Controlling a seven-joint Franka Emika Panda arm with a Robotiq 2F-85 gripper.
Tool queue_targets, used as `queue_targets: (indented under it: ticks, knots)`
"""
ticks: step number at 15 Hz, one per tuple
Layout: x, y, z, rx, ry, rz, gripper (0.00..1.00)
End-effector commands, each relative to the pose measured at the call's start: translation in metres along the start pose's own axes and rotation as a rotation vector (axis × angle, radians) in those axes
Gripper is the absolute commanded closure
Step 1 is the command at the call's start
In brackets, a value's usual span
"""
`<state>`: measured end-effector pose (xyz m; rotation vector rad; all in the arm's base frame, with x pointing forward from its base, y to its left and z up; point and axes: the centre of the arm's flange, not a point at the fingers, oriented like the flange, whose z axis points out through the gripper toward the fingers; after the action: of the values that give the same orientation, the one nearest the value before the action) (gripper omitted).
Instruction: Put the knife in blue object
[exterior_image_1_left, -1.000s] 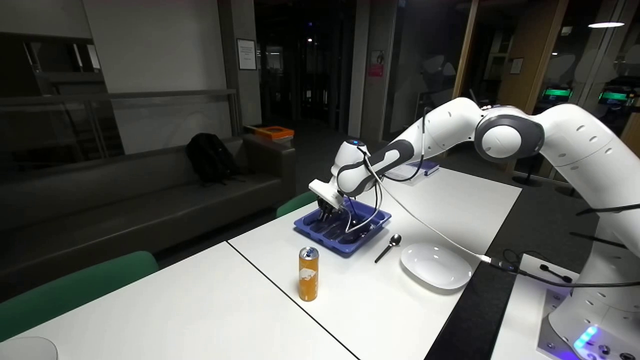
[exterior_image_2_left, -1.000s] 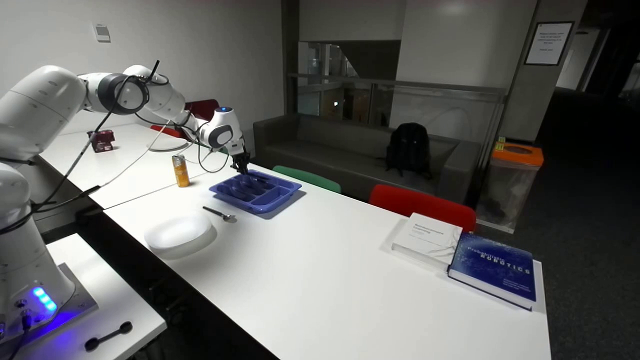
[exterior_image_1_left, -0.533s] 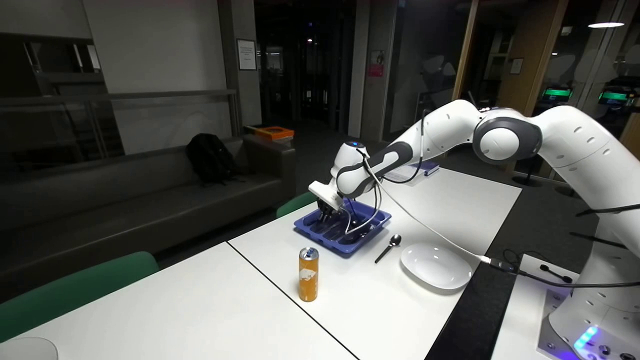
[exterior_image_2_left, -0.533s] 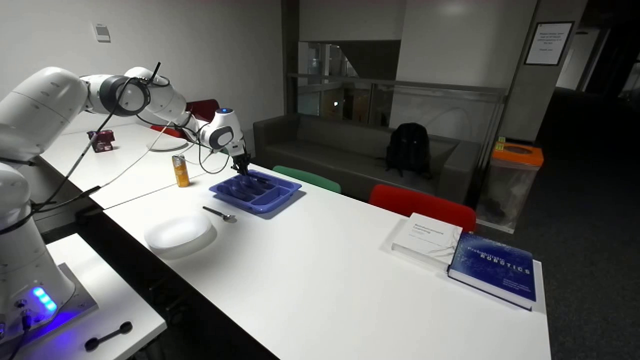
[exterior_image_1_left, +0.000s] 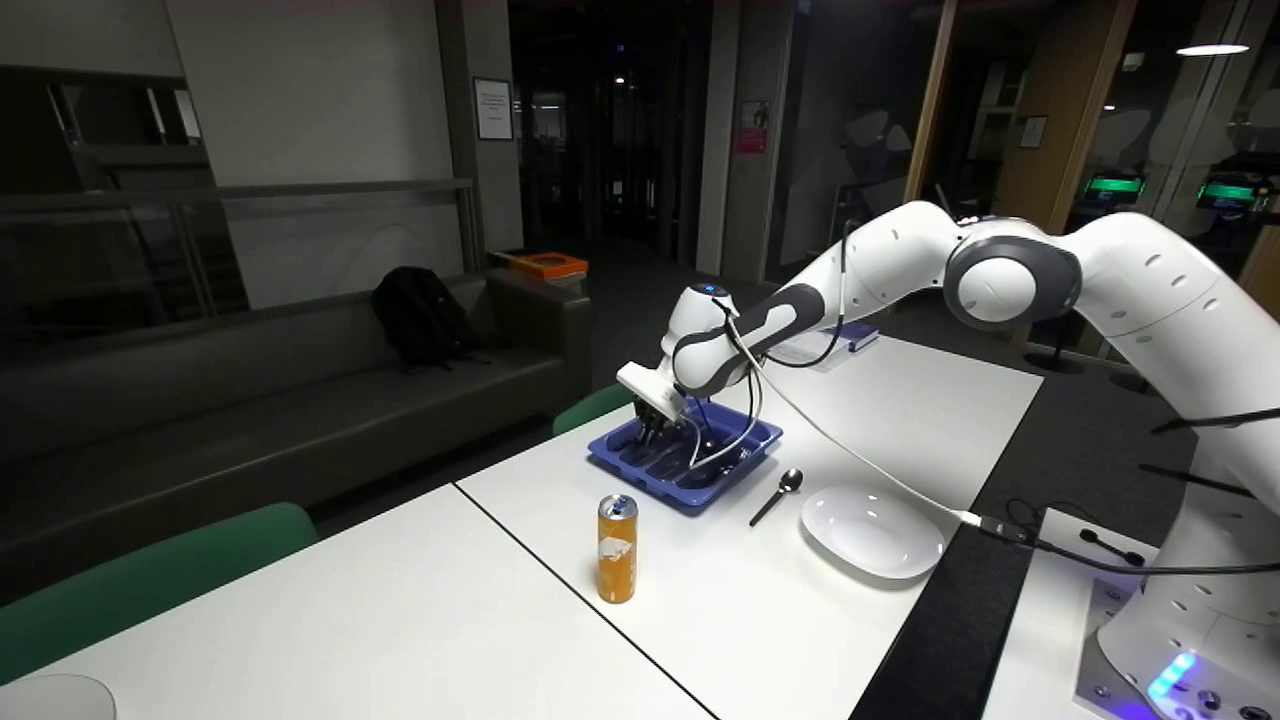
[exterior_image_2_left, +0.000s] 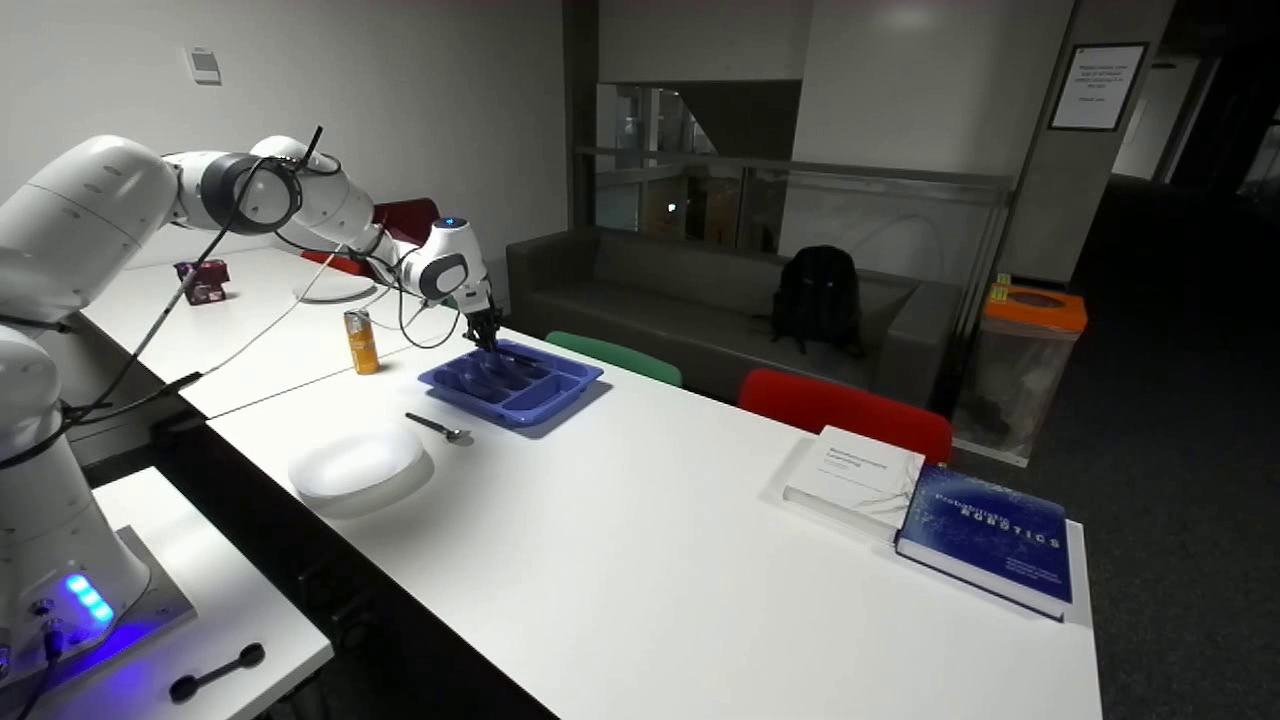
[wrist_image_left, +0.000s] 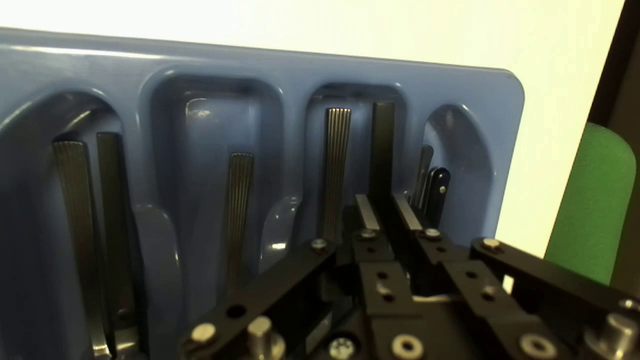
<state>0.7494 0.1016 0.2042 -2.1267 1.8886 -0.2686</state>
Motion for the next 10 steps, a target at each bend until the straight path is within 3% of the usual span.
queue_targets:
  ticks: [1,10]
  knots:
    - [0.007,-0.012,0.001,-0.005,-0.024,0.023,0.97]
    - [0.016,-0.01,0.012,-0.023,-0.024,0.042,0.97]
